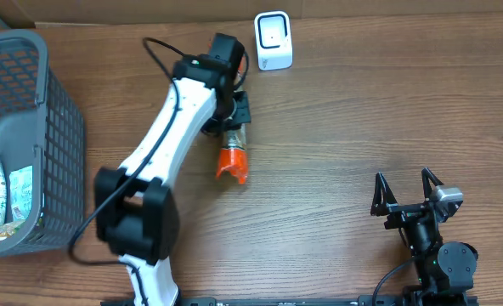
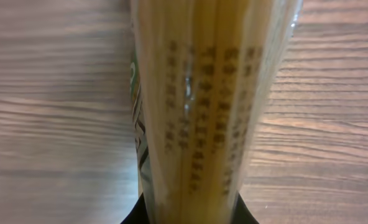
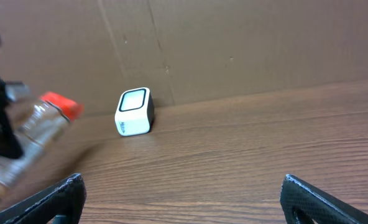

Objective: Scan the item barcode
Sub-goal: 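Lift the pasta pack out and lay it on the table near the scanner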

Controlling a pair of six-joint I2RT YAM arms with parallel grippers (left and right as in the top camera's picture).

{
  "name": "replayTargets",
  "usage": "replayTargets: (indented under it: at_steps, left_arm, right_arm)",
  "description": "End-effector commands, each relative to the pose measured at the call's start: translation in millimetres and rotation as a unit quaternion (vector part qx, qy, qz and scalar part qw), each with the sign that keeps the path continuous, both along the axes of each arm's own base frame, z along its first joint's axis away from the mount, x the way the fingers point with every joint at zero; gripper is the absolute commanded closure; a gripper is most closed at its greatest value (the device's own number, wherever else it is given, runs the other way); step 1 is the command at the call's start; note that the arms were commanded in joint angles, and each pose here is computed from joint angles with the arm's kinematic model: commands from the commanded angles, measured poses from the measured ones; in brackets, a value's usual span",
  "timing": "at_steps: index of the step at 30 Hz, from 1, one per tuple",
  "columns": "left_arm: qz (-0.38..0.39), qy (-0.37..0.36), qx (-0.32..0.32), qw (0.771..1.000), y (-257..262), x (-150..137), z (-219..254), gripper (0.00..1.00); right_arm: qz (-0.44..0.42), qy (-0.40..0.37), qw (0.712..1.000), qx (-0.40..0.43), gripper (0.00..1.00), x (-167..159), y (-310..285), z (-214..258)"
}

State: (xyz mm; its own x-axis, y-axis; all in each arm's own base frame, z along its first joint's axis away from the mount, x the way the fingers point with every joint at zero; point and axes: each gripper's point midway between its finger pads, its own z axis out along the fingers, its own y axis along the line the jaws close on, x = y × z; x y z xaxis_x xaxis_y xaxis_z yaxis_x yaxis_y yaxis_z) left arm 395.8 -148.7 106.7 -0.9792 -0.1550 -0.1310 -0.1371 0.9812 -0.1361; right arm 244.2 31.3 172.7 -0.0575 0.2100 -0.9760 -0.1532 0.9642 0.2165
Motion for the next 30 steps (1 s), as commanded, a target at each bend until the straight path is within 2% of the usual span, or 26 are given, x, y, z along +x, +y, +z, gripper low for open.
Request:
replayTargets:
  at_steps: [1, 9, 10, 11, 13, 17, 18, 23, 28, 30]
  left_arm:
    - [0.005, 0.026, -0.037, 0.999, -22.9, -2.5, -15.8, 0.96]
    - [-0.036, 0.052, -0.037, 0.997, -49.0, -13.8, -39.1, 0.96]
    - [-0.045, 0.05, -0.038, 0.997, -52.5, -14.5, -39.0, 0.91]
    - [-0.052, 0.047, -0.038, 0.997, -55.2, -14.8, -38.8, 0.81]
    - [-0.064, 0.041, -0.039, 0.996, -58.6, -14.0, -38.3, 0.49]
    - [-0.082, 0.037, -0.052, 0.995, -63.6, -13.7, -28.7, 0.1]
    - [-0.082, 0.034, -0.053, 0.995, -63.2, -12.3, -24.2, 0.07]
    - [-0.093, -0.014, -0.066, 0.993, -63.9, -1.4, 22.0, 0.07]
    - [-0.091, -0.109, -0.06, 0.988, -51.1, 6.7, 99.4, 0.07]
    - [-0.083, -0.157, -0.059, 0.982, -39.6, 6.1, 136.9, 0.03]
  right_arm:
    - [-0.004, -0.003, 1.0, 0.002, 0.0, 0.1, -1.1, -1.4]
    - [-0.004, -0.003, 1.0, 0.002, 0.0, 0.1, -1.1, -1.4]
    - [-0.004, -0.003, 1.0, 0.002, 0.0, 0.1, -1.1, -1.4]
    - [-0.004, -0.003, 1.0, 0.002, 0.0, 0.1, -1.1, -1.4]
    - [-0.004, -0.003, 1.0, 0.002, 0.0, 0.1, -1.1, -1.3]
    - [-0.004, -0.003, 1.0, 0.002, 0.0, 0.1, -1.1, -1.4]
    - [-0.004, -0.003, 1.0, 0.002, 0.0, 0.1, -1.1, -1.4]
    - [-0.004, -0.003, 1.0, 0.002, 0.0, 0.1, -1.1, -1.4]
    - [-0.004, -0.003, 1.0, 0.002, 0.0, 0.1, -1.1, -1.4]
    - [-0.004, -0.003, 1.0, 0.002, 0.0, 0.1, -1.1, -1.4]
